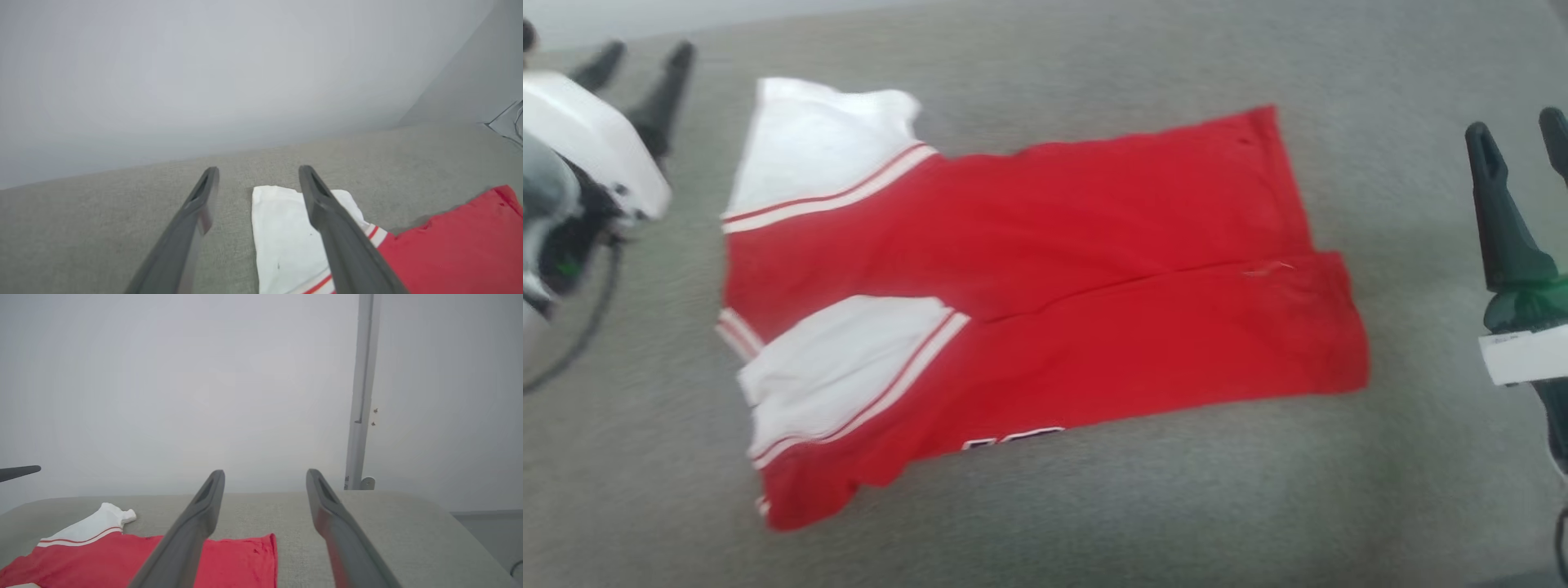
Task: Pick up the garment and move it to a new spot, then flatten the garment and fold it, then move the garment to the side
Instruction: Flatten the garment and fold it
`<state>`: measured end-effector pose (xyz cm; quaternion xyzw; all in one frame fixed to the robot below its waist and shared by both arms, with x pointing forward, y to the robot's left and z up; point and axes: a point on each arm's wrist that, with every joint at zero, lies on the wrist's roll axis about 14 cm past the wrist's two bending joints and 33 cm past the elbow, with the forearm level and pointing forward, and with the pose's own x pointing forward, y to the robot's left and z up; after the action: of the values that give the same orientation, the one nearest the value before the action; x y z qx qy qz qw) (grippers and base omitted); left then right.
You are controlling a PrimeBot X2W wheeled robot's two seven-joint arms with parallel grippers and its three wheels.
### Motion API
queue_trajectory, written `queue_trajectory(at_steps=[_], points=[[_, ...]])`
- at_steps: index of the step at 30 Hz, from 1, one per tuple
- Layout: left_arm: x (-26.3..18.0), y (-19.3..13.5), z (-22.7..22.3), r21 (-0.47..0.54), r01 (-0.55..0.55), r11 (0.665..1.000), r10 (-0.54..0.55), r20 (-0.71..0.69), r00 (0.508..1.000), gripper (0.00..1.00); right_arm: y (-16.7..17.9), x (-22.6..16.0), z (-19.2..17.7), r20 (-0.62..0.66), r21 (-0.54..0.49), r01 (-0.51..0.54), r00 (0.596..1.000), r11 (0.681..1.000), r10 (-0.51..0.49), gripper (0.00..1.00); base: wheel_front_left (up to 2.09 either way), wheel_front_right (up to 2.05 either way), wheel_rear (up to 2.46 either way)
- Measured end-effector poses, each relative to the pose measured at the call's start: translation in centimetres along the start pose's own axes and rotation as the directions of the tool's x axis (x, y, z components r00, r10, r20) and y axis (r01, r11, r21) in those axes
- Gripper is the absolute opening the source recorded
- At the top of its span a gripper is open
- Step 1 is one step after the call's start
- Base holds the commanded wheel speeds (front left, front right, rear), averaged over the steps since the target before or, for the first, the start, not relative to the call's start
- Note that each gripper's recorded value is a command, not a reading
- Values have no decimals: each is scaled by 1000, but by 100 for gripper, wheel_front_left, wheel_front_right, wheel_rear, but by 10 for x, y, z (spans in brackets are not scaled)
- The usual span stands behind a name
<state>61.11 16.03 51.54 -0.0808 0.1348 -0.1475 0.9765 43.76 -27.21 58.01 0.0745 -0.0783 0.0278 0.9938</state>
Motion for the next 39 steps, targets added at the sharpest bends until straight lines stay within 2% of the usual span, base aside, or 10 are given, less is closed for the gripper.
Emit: queue_trajectory(at_steps=[7,14,19,27,28,29,30,31,35,39], points=[[47,4,-43,47,-14,999,29,-339,940,100,-29,-23,-1,6,-6,113,994,994,-113,100,0,0,0],[57,-14,-99,2,37,999,-26,-679,734,100,-44,-41,-10,-37,-22,169,985,985,-170,100,0,0,0],[62,-13,-116,-18,40,999,-39,-782,621,100,-48,-42,-17,-65,-44,177,982,983,-180,100,0,0,0],[76,-11,-130,-19,64,998,-53,-808,586,100,-48,-34,-33,-113,-61,160,980,985,-166,100,0,0,0],[76,-12,-132,-28,67,997,-62,-814,578,82,-47,-31,-35,-120,-62,152,980,986,-158,100,0,0,0],[76,-14,-133,-41,72,997,-75,-817,572,36,-46,-28,-37,-126,-64,143,981,988,-150,100,0,0,0],[76,-14,-133,-54,74,996,-87,-817,571,10,-44,-24,-39,-135,-64,130,981,989,-138,100,0,0,0],[76,-14,-133,-67,73,995,-97,-815,571,0,-41,-20,-42,-148,-65,115,981,991,-123,100,0,0,0],[80,-18,-137,-77,101,992,-121,-816,565,0,-31,-1,-55,-238,-93,34,970,995,-56,100,0,0,0],[81,-22,-138,-87,123,989,-142,-815,562,0,-22,11,-89,-443,-125,-70,897,990,7,100,0,0,0]])
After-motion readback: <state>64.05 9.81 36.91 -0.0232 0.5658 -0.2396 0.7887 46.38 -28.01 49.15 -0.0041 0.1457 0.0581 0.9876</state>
